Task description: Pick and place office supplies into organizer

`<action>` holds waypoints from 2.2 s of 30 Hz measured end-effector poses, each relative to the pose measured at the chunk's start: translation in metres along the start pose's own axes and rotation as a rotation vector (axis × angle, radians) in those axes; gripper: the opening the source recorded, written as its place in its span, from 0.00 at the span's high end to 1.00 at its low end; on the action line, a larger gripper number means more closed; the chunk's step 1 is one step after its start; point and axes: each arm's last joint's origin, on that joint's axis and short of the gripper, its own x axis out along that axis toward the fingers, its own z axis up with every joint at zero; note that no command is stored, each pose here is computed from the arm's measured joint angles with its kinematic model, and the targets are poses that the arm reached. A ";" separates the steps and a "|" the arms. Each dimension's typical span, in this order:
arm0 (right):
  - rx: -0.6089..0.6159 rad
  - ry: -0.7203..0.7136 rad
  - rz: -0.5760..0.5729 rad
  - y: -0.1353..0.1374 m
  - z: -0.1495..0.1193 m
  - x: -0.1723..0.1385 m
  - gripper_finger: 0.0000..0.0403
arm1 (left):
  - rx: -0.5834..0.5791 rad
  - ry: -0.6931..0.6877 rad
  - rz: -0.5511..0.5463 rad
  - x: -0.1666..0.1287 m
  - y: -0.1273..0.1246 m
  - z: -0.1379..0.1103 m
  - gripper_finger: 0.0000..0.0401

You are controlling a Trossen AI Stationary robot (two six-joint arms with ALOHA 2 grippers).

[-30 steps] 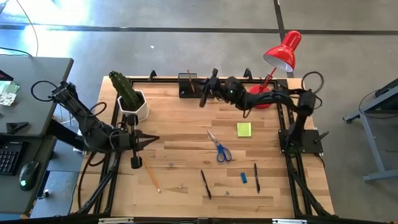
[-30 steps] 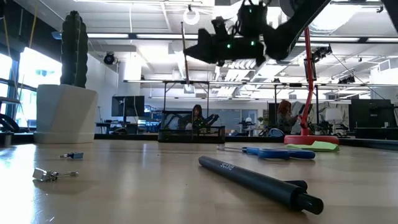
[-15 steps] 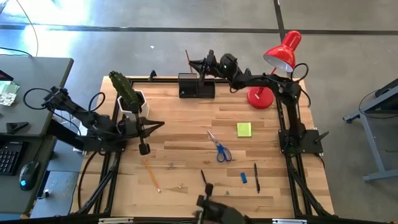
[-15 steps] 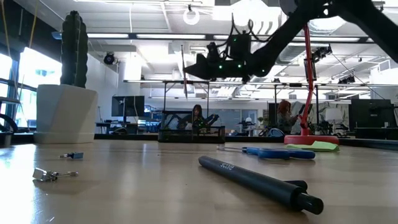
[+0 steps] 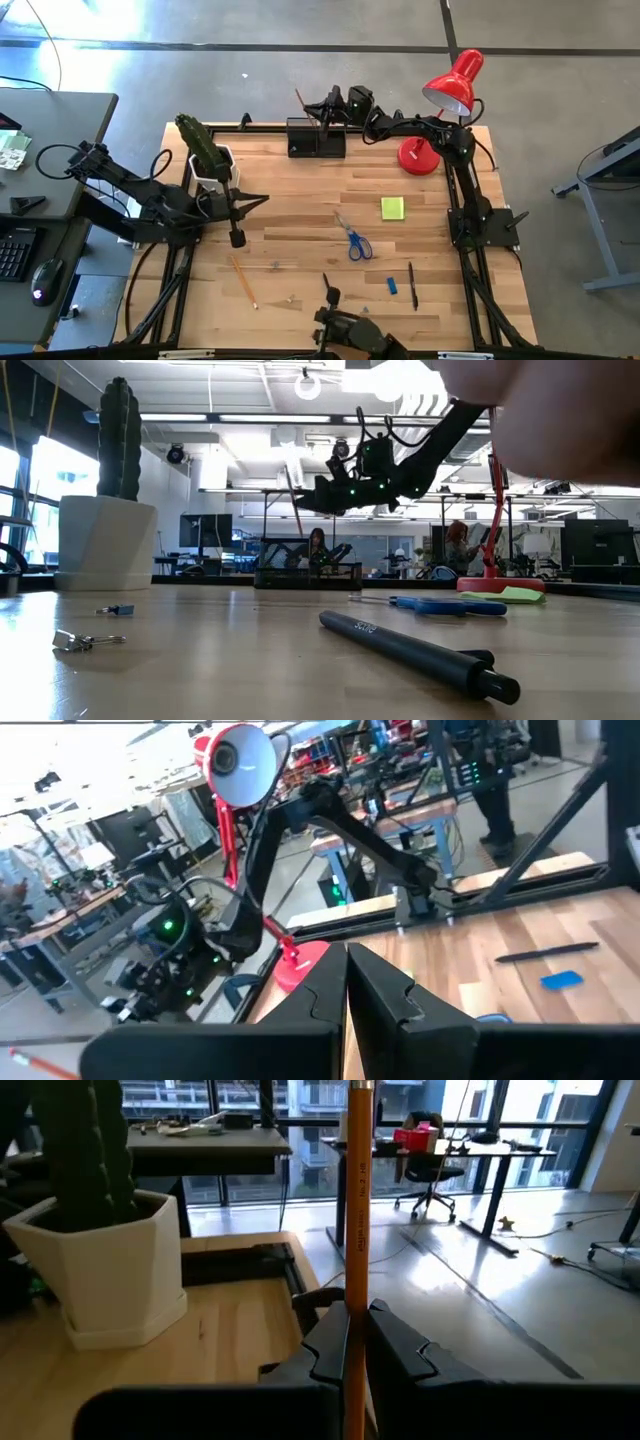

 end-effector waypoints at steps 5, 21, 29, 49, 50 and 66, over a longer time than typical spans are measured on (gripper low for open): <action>0.026 0.057 0.018 0.001 -0.006 0.000 0.93 | -0.053 0.008 -0.020 0.000 -0.001 -0.001 0.99; 0.066 0.077 0.046 0.004 0.001 -0.003 0.69 | -0.116 0.048 -0.032 0.000 -0.002 -0.006 0.99; -0.041 0.306 0.153 0.046 0.054 -0.028 0.71 | -0.052 0.047 -0.033 0.000 -0.002 -0.006 0.99; 0.023 1.016 -0.089 0.226 0.013 -0.102 0.71 | 0.096 -0.074 -0.147 -0.002 0.001 0.013 0.99; 0.041 0.986 -0.119 0.232 0.011 -0.110 0.71 | 0.109 -0.083 -0.147 -0.001 0.000 0.014 0.99; 0.281 0.631 -0.350 0.295 -0.022 -0.227 0.71 | 0.149 -0.204 -0.306 0.053 0.011 0.011 0.99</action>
